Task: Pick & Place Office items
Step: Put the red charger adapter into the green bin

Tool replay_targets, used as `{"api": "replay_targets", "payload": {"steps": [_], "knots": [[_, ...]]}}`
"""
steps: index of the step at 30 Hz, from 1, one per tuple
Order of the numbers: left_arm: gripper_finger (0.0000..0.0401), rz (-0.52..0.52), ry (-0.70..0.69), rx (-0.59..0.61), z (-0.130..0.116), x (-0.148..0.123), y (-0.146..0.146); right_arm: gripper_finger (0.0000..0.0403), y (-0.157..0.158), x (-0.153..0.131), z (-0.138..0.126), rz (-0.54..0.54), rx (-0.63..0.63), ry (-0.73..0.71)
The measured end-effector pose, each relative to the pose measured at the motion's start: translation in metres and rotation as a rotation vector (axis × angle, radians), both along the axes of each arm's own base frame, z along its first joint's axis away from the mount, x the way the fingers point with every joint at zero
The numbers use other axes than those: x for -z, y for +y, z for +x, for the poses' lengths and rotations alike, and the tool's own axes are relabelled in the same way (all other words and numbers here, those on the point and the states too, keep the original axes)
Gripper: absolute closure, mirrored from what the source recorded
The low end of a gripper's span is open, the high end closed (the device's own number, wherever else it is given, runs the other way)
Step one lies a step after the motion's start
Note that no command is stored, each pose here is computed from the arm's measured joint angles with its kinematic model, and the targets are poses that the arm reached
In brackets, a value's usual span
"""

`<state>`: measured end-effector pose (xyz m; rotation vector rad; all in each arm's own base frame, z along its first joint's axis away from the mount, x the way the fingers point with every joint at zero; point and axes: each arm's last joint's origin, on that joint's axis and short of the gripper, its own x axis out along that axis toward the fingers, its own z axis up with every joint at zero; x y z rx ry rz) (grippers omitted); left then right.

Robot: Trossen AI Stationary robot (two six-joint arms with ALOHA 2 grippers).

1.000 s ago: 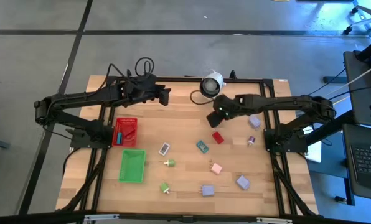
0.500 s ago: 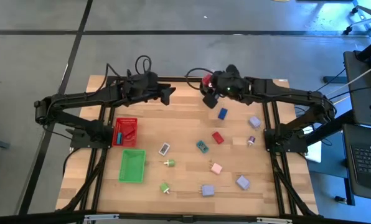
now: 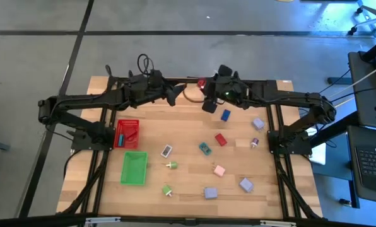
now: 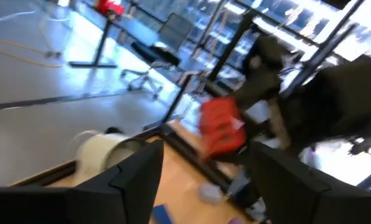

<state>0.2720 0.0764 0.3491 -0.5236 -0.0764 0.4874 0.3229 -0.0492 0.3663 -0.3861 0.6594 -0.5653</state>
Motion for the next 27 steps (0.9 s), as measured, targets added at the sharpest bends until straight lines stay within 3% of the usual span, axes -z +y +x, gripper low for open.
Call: {"api": "replay_targets", "payload": {"steps": [9, 19, 27], "knots": [[0.0132, -0.026, -0.012, -0.002, 0.023, 0.018, 0.008, 0.0181, 0.013, 0.030, 0.029, -0.196, -0.017, 0.198], [0.0135, -0.114, 0.014, 0.084, 0.039, 0.038, 0.010, 0.0181, 0.017, 0.034, 0.037, -0.152, -0.053, 0.142], [0.0154, -0.139, 0.014, 0.138, 0.040, 0.039, 0.007, 0.0181, 0.018, 0.034, 0.038, -0.115, -0.079, 0.110]]}}
